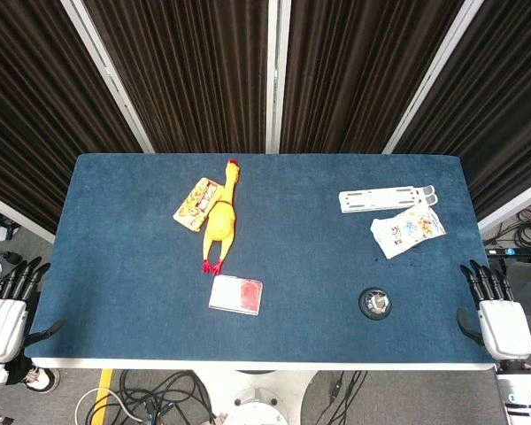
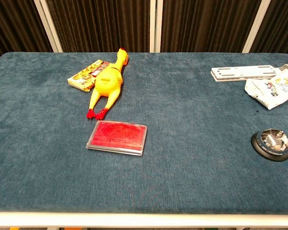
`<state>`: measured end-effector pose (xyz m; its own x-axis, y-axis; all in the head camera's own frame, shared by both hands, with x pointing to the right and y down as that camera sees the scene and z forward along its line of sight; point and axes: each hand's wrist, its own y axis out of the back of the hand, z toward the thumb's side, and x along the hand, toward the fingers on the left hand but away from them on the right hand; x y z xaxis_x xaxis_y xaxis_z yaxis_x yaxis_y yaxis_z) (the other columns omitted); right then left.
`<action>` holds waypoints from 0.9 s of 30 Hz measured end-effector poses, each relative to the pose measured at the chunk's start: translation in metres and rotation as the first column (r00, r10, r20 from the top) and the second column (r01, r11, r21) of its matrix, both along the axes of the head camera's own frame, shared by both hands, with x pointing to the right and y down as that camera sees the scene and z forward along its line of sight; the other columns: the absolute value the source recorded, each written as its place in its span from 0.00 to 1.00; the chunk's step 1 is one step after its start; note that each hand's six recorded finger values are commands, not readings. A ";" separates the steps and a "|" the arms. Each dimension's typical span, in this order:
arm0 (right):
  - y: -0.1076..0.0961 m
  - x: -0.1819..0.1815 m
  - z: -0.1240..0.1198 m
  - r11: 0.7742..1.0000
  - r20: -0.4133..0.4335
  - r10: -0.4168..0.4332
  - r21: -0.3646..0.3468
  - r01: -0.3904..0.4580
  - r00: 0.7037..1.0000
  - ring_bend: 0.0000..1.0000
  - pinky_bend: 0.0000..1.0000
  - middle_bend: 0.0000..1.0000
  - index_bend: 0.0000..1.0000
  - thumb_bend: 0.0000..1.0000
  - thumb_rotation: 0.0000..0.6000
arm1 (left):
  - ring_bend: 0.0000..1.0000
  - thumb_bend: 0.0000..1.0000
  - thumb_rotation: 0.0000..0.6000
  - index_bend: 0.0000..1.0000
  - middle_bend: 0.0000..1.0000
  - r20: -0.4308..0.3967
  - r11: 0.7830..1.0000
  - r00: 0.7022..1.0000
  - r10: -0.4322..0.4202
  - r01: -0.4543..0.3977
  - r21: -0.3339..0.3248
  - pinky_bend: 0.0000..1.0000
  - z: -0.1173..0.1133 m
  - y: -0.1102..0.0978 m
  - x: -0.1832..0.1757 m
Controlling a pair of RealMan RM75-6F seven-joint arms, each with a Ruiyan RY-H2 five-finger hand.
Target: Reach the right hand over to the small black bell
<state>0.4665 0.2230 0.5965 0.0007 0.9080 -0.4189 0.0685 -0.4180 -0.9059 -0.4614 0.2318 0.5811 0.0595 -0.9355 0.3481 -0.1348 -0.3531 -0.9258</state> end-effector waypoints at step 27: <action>0.007 -0.019 0.011 0.997 0.004 -0.065 -0.042 0.065 0.998 0.71 0.64 0.79 0.00 1.00 1.00 | 0.00 0.12 1.00 0.09 0.03 0.005 1.000 1.000 0.000 0.000 -0.011 0.15 0.001 0.000 -0.002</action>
